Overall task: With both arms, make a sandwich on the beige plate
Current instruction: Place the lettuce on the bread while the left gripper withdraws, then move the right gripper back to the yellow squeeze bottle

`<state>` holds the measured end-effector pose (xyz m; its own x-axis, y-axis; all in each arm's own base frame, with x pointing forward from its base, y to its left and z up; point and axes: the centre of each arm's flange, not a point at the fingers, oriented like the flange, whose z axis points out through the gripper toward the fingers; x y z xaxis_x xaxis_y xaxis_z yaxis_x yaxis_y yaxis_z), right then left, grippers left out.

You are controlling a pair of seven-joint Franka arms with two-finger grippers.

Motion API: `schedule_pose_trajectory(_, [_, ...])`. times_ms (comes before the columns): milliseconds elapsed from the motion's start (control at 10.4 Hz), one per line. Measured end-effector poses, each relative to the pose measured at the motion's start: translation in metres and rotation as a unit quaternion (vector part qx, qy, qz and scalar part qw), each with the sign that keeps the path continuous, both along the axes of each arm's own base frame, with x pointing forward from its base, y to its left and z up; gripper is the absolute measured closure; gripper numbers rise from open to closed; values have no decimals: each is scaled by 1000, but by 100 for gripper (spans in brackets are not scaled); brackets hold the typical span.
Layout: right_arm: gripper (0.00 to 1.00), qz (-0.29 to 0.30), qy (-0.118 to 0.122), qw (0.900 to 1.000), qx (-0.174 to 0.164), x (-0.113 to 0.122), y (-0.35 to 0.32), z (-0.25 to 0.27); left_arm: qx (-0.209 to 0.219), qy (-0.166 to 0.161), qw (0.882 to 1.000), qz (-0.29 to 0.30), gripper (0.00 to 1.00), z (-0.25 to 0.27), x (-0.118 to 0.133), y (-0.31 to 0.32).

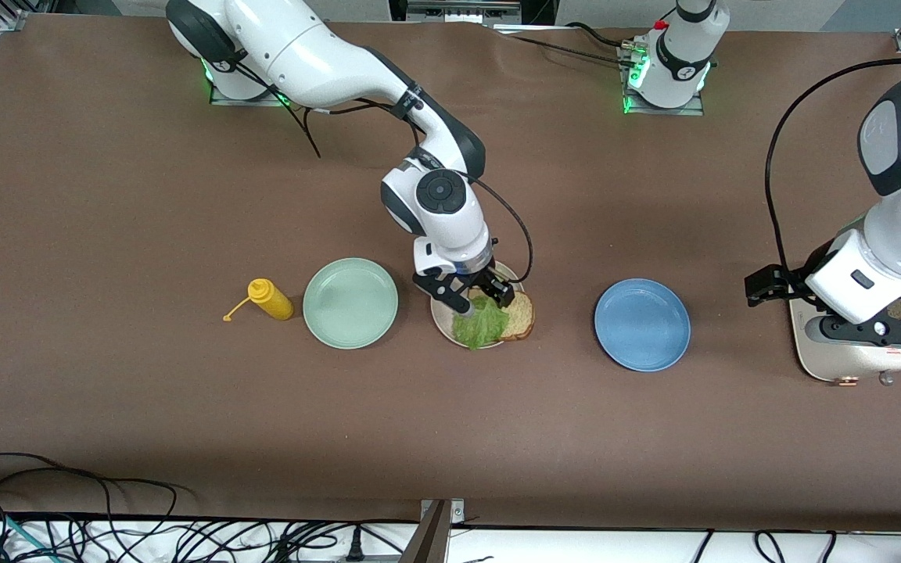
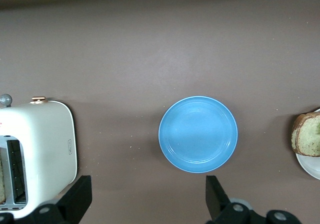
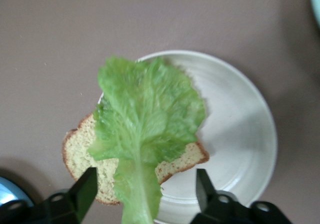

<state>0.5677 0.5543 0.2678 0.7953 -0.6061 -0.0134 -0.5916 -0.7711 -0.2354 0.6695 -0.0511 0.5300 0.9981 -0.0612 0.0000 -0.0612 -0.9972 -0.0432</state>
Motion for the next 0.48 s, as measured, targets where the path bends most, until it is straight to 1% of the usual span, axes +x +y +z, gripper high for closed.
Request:
schedule_pose_trajectory(96, [0, -5, 7, 1000, -13, 5, -9, 23, 0, 0, 1000, 0, 0, 1, 0, 0])
schedule_pose_trajectory(288, [0, -24, 18, 999, -29, 24, -41, 67, -2, -3, 1000, 4, 0, 16, -7, 6])
schedule_pose_trajectory(384, [0, -23, 27, 998, -42, 34, -63, 85, -4, -3, 1000, 10, 0, 31, -15, 14])
schedule_pose_trajectory(481, [0, -6, 41, 997, -62, 41, -84, 98, -8, -7, 1000, 18, 0, 49, -24, 24])
